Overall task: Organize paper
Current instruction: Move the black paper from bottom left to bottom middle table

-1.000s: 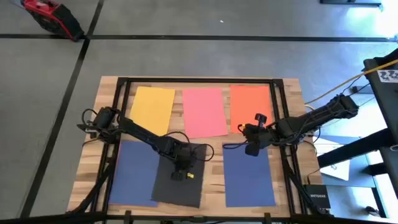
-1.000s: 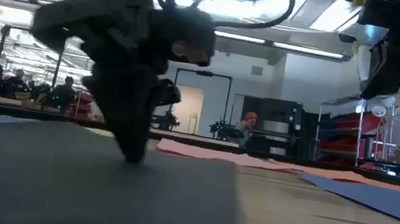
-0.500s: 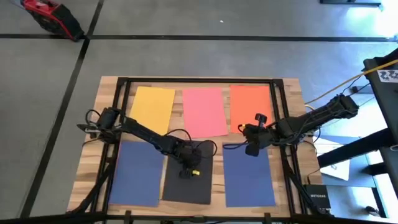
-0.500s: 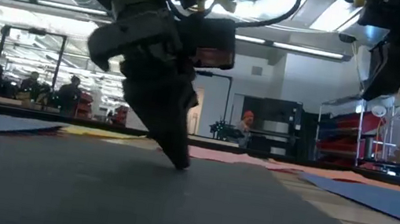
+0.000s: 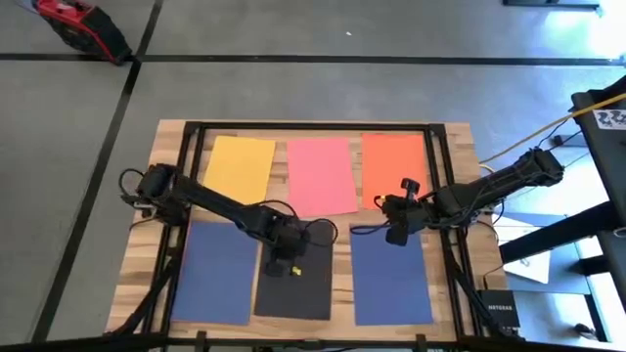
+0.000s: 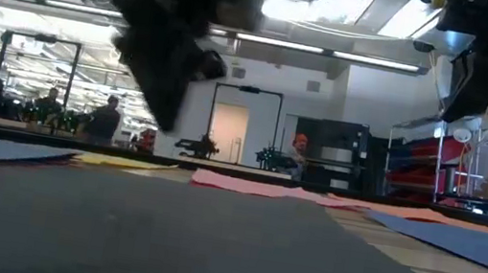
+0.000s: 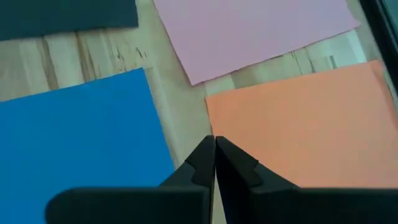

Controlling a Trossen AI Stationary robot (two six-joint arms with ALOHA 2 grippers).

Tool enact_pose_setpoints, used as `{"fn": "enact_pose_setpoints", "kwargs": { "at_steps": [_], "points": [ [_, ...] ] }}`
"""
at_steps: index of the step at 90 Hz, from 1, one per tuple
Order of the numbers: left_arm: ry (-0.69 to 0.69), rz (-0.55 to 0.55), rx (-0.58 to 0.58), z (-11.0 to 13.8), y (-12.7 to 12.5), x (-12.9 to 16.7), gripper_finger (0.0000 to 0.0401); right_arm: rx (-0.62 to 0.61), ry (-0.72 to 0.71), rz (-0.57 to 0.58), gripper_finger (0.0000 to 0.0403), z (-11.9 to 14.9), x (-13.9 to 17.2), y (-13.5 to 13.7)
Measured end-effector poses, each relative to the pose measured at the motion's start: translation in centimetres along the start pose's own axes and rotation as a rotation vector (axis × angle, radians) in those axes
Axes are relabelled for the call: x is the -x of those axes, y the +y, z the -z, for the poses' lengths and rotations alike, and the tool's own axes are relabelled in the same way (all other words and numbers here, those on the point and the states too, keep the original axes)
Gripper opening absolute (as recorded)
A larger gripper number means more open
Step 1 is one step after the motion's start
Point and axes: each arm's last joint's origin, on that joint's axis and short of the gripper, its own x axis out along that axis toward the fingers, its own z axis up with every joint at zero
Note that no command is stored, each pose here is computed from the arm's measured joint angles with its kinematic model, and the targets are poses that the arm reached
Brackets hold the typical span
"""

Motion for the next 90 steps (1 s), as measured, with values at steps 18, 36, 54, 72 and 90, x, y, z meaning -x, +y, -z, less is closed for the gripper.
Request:
{"fn": "enact_pose_setpoints", "kwargs": {
  "at_steps": [18, 36, 54, 72, 90],
  "points": [
    [0.250, -0.013, -0.158, 2.5, 0.3, 0.9, 0.0012, -0.009, -0.009, -0.016, 0.0000, -0.1, 0.0, 0.1],
    [0.336, -0.017, -0.280, 4.0, 1.2, -0.5, 0.0062, -0.012, -0.012, -0.018, 0.0001, -0.2, 0.0, 0.1],
    [0.377, -0.066, -0.399, 5.2, 2.8, -1.8, 0.0115, -0.013, -0.013, -0.019, 0.0001, -0.2, 0.0, 0.1],
    [0.411, -0.034, -0.486, 6.1, 3.3, -2.5, 0.0143, -0.013, -0.009, -0.024, 0.0001, -0.2, 0.0, 0.2],
    [0.383, -0.035, -0.536, 6.0, 3.3, -2.9, 0.0150, -0.013, -0.009, -0.025, 0.0001, -0.2, 0.0, 0.2]
  ]
}}
